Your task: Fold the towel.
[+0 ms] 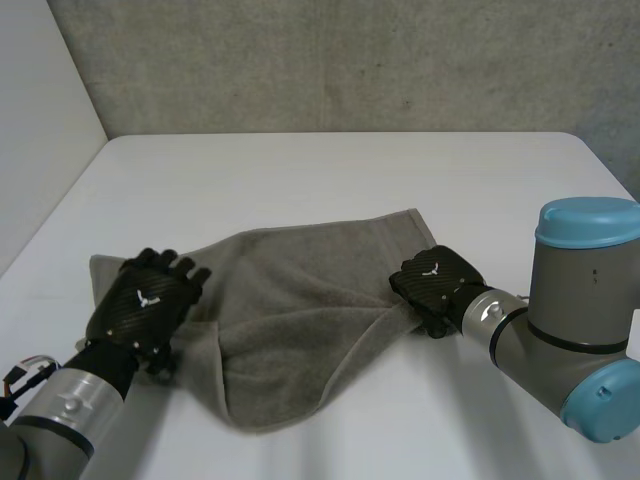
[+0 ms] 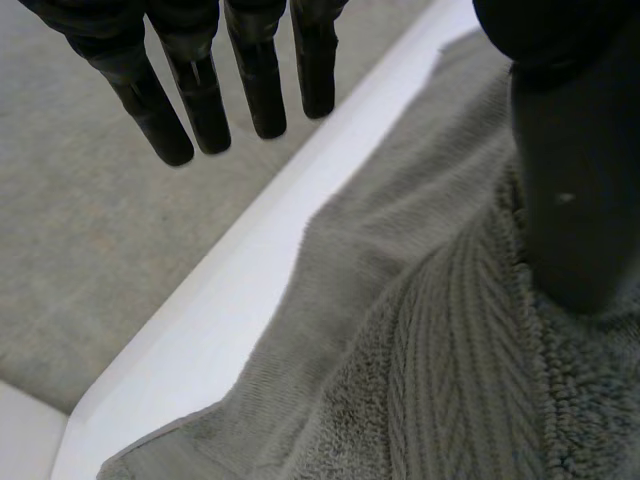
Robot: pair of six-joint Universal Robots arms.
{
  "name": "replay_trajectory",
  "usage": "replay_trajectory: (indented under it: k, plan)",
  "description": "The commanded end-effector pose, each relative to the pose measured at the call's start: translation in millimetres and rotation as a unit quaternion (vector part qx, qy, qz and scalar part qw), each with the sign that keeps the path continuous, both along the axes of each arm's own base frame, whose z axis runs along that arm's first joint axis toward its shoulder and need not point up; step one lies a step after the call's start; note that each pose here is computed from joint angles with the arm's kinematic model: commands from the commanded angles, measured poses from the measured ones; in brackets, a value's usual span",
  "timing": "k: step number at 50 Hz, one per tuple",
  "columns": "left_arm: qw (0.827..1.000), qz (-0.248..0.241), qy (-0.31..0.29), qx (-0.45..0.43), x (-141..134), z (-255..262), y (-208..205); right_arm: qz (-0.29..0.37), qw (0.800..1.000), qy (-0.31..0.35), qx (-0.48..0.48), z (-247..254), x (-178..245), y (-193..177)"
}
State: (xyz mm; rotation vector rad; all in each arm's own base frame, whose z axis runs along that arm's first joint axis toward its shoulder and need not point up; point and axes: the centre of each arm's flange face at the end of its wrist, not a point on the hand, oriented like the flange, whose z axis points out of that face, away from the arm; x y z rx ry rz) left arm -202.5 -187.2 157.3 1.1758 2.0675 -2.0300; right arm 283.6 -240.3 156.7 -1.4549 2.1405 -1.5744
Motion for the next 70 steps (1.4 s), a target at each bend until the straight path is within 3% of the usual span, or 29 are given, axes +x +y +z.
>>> replay_trajectory:
  k: [1, 9, 17, 22, 31, 42, 49, 54, 66, 70]
  plan:
    - [0.998, -0.05, -0.038, -0.017, -5, -5, 8, 0.001, 1.0, 0.002, 0.004, -5, 1, 0]
    - [0.994, -0.102, -0.037, -0.019, -14, -4, 12, 0.003, 1.0, 0.005, 0.011, -11, 1, 2]
    - [0.986, -0.127, -0.107, 0.007, -14, -23, 16, 0.003, 1.0, 0.006, 0.011, -11, 0, 2]
    - [0.969, -0.157, -0.184, 0.046, -9, -33, 29, 0.002, 1.0, 0.006, 0.012, -12, 0, 2]
    - [0.962, -0.17, -0.201, 0.075, -9, -35, 29, 0.0, 1.0, 0.007, 0.014, -14, 0, -2]
    - [0.976, -0.127, -0.172, -0.036, -19, 12, -25, -0.011, 0.999, -0.017, -0.037, 19, 3, -21]
    - [0.995, -0.075, -0.045, -0.049, -20, 52, -36, -0.023, 0.998, -0.027, -0.06, 36, -3, -28]
    - [0.997, -0.063, -0.009, -0.039, -18, 55, -39, -0.031, 0.998, -0.023, -0.056, 36, -9, -31]
    - [0.998, -0.054, -0.008, -0.01, -11, 39, -38, -0.039, 0.999, 0.004, -0.011, 51, -21, -34]
    - [0.997, -0.053, 0.0, -0.052, -14, 53, -64, -0.022, 0.997, -0.011, -0.07, 79, -11, -49]
